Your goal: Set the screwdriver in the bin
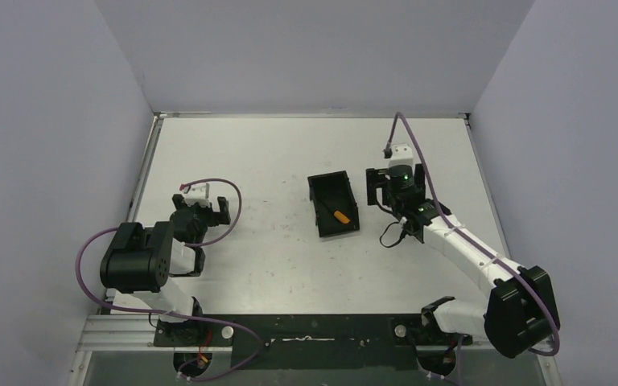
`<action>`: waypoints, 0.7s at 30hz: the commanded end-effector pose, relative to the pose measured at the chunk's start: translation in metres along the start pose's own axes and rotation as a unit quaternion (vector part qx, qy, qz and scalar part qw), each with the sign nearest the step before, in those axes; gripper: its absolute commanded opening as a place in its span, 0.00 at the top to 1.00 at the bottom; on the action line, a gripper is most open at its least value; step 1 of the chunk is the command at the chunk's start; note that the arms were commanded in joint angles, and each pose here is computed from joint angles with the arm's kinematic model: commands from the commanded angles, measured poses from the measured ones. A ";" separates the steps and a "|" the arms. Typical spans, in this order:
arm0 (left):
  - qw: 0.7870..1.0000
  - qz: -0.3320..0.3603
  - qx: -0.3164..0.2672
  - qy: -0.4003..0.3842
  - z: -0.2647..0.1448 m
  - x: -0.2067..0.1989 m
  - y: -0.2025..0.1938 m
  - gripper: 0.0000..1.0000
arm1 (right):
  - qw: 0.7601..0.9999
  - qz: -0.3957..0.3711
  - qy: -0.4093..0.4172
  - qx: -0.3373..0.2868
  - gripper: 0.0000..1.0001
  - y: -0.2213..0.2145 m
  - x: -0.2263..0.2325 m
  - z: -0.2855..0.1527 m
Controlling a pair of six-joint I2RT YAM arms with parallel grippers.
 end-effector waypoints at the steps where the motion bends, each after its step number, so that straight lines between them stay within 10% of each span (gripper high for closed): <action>1: 0.999 0.005 -0.038 -0.004 0.006 -0.002 0.019 0.03 | 0.992 0.104 -0.064 -0.037 0.00 -0.012 -0.032 0.000; 21: 0.999 0.006 -0.038 -0.005 0.006 -0.002 0.019 0.03 | 0.966 0.193 -0.152 -0.083 0.00 -0.097 -0.073 -0.019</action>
Point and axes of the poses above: each gripper's point midway between its finger pads, its own z axis out along the fingers, its own x axis along the line the jaws close on, y = z × x, the point moved 6 cm from there along -z, back along the fingers, and after that the axes turned 8 degrees about -z, right-handed, at the moved point
